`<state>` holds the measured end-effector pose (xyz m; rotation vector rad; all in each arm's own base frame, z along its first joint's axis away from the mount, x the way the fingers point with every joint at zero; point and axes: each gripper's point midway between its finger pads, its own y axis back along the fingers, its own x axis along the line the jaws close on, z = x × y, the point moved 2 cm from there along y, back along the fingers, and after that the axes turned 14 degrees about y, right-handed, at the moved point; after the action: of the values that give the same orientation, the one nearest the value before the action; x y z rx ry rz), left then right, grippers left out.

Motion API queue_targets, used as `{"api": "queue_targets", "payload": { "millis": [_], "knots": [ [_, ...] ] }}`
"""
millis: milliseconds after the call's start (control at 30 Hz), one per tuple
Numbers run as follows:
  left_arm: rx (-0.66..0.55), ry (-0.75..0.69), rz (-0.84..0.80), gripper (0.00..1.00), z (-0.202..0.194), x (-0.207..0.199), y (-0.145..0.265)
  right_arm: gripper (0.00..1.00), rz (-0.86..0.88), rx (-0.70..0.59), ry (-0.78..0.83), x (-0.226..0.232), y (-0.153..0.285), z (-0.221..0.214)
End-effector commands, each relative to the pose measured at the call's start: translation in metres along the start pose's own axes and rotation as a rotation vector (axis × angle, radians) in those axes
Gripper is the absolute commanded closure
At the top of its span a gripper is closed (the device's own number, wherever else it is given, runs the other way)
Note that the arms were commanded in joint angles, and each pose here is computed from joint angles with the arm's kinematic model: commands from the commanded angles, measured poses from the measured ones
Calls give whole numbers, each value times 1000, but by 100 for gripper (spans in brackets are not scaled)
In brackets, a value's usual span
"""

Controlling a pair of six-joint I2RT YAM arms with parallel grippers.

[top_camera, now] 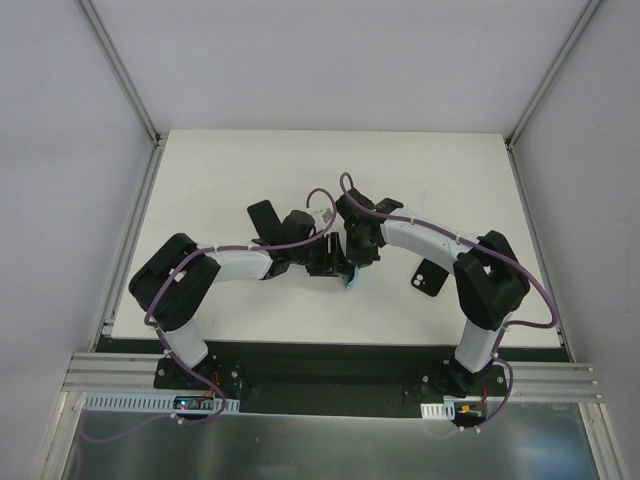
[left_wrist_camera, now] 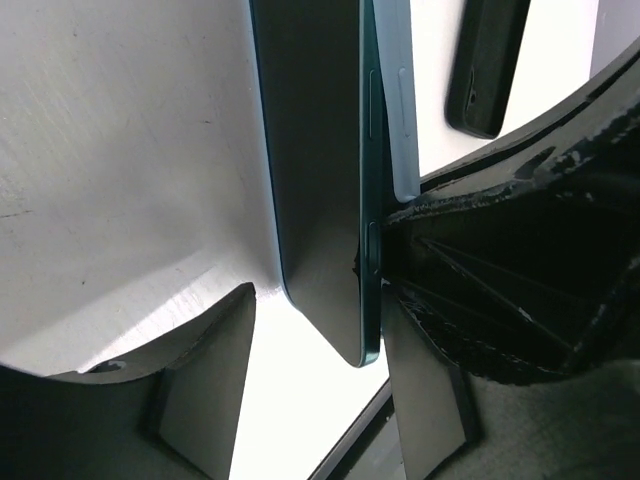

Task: Take the phone out of the phone case
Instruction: Remove the phone case from the phone.

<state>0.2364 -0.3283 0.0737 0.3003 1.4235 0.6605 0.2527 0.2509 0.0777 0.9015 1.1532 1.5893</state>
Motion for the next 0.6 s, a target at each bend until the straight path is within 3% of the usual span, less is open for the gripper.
{"api": "queue_targets", "payload": {
  "millis": [0, 233, 367, 467, 567],
  "knots": [
    [-25, -55, 7, 49, 5, -10, -9, 99, 180, 53, -8, 39, -24, -13],
    [-27, -90, 51, 59, 7, -7, -11, 99, 176, 58, 0, 34, -22, -18],
    [2, -98, 50, 86, 6, -9, -14, 99, 180, 55, 6, 31, -19, -19],
    [18, -97, 36, 98, 5, -15, -12, 99, 179, 52, 11, 27, -16, -22],
    [15, -105, 19, 100, 6, -26, -6, 99, 167, 51, 18, 19, -13, -27]
  ]
}}
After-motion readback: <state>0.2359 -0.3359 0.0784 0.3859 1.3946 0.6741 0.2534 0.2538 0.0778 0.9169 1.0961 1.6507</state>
